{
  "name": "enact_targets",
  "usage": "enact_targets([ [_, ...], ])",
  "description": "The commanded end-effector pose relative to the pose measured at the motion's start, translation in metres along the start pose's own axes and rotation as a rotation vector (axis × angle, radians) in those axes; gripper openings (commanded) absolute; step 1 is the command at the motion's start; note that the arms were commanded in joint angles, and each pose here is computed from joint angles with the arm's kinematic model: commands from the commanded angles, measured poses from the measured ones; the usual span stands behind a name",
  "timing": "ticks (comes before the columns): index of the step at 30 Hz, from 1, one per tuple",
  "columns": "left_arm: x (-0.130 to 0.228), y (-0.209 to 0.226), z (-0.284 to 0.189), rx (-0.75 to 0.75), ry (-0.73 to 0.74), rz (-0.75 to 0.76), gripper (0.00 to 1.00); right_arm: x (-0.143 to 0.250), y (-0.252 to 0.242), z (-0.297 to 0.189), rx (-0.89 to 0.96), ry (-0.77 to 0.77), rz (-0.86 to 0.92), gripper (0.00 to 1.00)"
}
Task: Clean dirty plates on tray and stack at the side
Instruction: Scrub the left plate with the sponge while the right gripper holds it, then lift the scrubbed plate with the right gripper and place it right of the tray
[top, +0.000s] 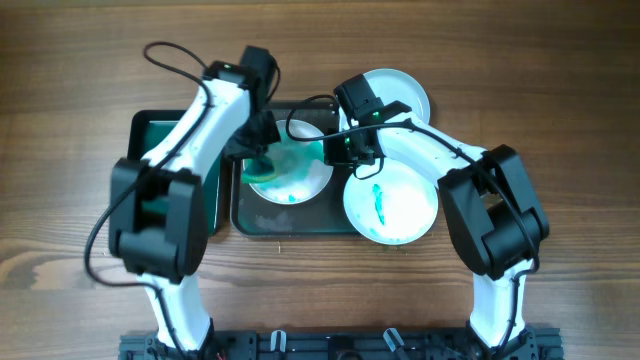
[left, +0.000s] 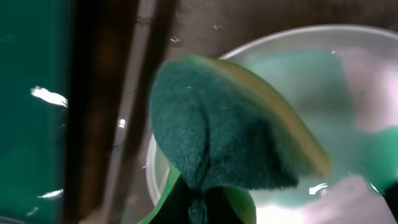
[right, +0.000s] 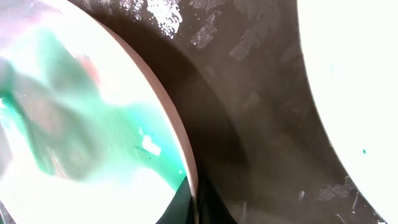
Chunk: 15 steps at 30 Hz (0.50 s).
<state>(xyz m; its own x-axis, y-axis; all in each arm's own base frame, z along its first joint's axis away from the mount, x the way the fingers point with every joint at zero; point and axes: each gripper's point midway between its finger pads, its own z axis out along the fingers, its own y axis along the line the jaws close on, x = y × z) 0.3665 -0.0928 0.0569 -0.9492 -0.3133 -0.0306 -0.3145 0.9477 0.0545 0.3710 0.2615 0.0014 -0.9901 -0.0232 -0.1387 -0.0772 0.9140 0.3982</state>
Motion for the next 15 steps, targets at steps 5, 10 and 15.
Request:
enact_targets([
  [5,-0.015,0.092,-0.134,0.069,-0.256,-0.163,0.04,-0.016,0.004,-0.067,0.317,-0.259,-0.140,0.04],
  [10,-0.016,0.109,-0.132,0.057,-0.245,-0.210,0.04,-0.017,0.024,-0.154,0.623,-0.573,-0.258,0.04],
  [15,-0.016,0.109,-0.133,0.061,-0.244,-0.213,0.04,0.001,0.066,-0.211,0.919,-0.815,-0.498,0.05],
])
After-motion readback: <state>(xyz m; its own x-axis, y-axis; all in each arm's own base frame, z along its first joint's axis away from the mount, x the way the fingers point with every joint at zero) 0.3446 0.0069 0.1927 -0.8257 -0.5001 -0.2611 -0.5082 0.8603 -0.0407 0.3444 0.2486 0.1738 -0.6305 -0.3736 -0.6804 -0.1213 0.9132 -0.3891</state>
